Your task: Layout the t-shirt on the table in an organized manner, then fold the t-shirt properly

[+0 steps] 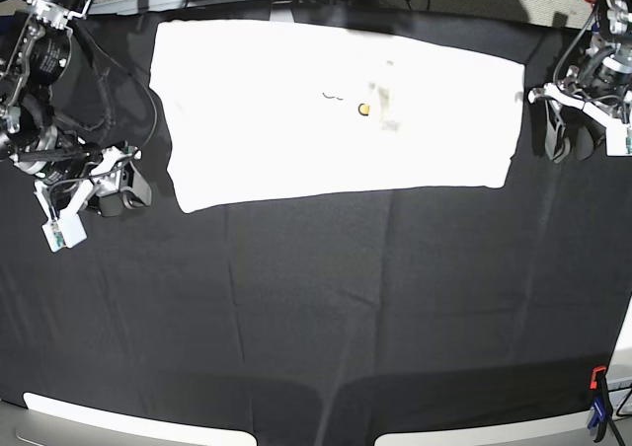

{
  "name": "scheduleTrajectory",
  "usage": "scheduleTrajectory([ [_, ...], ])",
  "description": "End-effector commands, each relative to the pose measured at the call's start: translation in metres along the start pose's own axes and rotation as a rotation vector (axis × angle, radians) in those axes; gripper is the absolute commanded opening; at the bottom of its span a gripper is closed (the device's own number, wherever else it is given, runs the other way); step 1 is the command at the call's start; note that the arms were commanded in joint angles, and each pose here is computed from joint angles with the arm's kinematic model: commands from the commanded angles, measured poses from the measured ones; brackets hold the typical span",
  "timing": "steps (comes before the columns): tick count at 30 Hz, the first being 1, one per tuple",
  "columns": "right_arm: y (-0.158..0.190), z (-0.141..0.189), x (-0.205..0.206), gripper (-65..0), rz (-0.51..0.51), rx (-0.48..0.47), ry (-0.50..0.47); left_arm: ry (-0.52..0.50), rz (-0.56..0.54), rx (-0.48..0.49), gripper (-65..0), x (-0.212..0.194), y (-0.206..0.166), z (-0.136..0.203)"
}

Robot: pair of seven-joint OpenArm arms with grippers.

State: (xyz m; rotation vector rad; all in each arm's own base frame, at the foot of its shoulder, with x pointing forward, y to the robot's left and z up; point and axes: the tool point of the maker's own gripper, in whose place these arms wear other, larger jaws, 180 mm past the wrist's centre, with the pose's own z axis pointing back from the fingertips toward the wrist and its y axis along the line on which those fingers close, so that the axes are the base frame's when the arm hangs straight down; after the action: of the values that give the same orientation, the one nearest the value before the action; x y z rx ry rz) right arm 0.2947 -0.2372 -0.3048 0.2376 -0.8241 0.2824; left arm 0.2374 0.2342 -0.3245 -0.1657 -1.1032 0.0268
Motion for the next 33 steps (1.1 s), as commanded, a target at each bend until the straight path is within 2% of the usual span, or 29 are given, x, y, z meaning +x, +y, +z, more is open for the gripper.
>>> scheduleTrajectory([
  [1,-0.0016,0.0052,0.0153,-34.8,0.027,0.000,-0.044,-0.042,-0.013,-0.010,-38.8,0.0120,-0.0009,0.0019],
  [26,-0.0016,0.0052,0.0151,-34.8,0.027,0.000,-0.043,-0.042,-0.013,-0.010,-38.9,0.0120,-0.0009,0.0019],
  [28,-0.0016,0.0052,0.0153,-34.9,0.027,0.000,-0.044,-0.042,-0.013,-0.010,-41.3,0.0120,-0.0009,0.0019],
  [31,-0.0016,0.0052,0.0153,-35.7,0.027,0.000,-0.044,-0.042,-0.013,-0.010,-48.2,0.0120,-0.0009,0.0019],
  [33,-0.0016,0.0052,0.0151,-40.4,0.027,0.000,-0.043,-0.042,-0.013,-0.010,-51.4,0.0121,-0.0009,0.0019],
])
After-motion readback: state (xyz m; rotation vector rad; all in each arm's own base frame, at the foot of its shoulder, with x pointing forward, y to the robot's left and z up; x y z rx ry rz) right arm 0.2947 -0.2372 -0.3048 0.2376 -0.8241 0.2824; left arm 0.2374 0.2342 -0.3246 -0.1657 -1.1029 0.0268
